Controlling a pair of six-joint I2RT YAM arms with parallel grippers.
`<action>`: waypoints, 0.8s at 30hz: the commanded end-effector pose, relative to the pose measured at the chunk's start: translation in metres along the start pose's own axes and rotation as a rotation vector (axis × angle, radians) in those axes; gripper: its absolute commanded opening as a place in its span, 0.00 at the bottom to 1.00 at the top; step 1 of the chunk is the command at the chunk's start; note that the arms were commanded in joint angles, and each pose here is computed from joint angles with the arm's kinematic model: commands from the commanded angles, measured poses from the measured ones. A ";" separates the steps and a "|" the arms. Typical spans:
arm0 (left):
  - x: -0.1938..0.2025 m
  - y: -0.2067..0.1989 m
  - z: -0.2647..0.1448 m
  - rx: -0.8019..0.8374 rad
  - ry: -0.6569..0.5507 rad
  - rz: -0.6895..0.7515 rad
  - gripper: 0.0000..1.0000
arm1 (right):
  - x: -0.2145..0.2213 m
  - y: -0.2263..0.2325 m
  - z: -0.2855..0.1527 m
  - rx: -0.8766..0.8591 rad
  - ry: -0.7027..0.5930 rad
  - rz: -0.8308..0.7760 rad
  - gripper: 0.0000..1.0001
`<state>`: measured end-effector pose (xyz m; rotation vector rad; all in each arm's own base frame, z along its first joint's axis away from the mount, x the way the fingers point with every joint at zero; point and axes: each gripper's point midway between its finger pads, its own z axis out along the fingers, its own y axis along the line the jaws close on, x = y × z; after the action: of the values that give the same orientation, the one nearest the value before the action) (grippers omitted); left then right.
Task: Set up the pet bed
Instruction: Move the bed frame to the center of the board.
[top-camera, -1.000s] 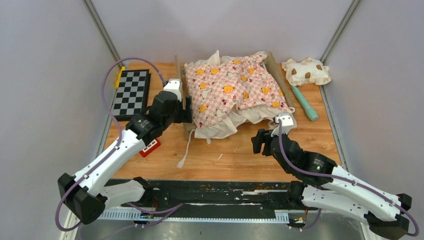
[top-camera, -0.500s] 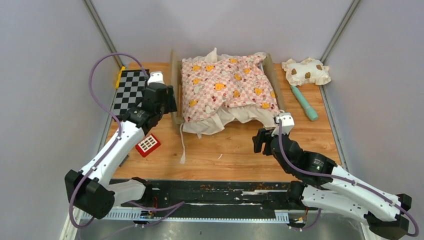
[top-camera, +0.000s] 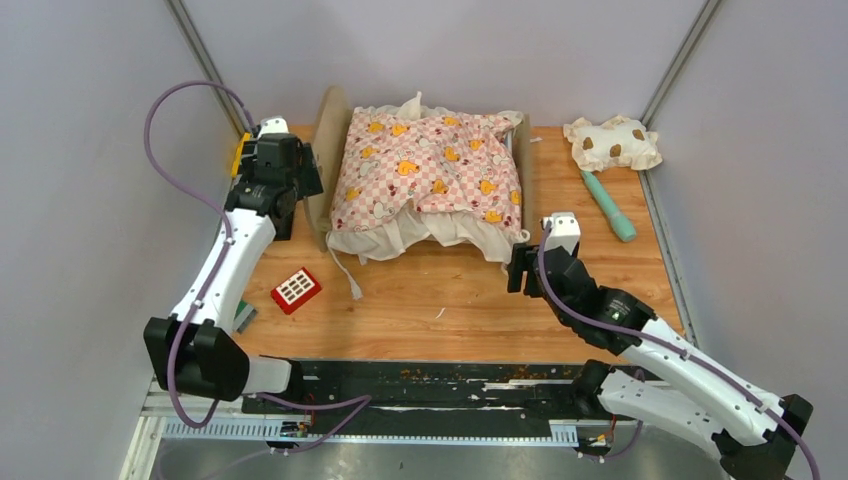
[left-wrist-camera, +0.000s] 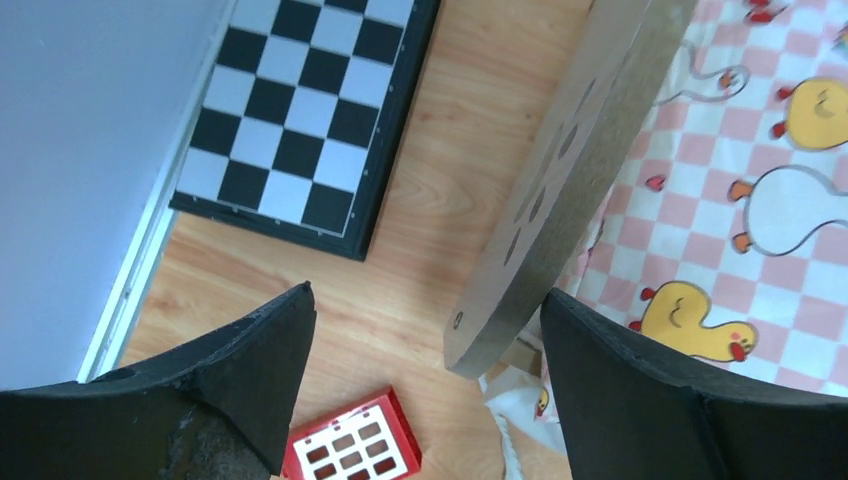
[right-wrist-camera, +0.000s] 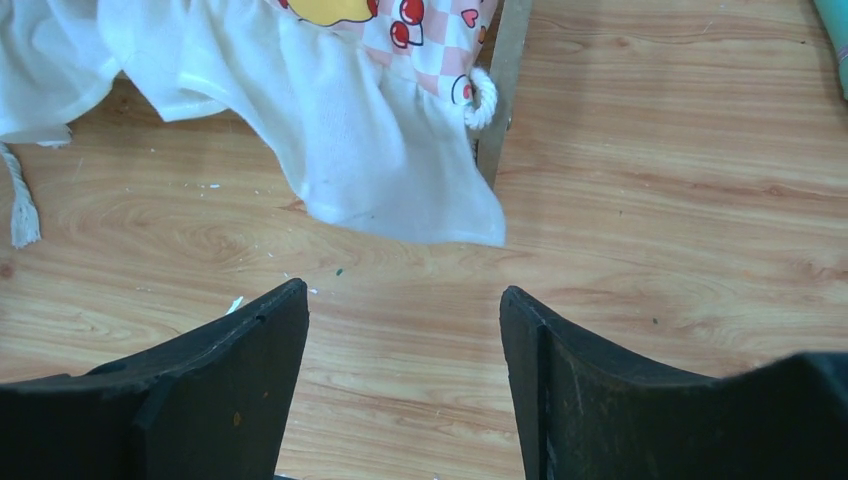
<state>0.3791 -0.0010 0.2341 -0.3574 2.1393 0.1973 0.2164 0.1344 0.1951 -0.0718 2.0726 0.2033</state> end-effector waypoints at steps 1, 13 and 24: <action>-0.063 -0.008 -0.040 0.132 -0.191 -0.008 0.91 | -0.034 0.017 0.002 -0.071 -0.049 -0.003 0.70; -0.028 -0.093 -0.131 0.539 -0.275 0.095 0.92 | -0.091 -0.009 0.044 -0.008 -0.021 0.039 0.73; 0.056 -0.273 -0.198 0.883 -0.422 0.607 0.90 | -0.085 -0.060 0.031 0.055 -0.048 0.269 0.71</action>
<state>0.2784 -0.2745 0.2740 0.5889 1.8710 -0.3628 0.3113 0.0836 0.2223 0.1703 2.1331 0.2187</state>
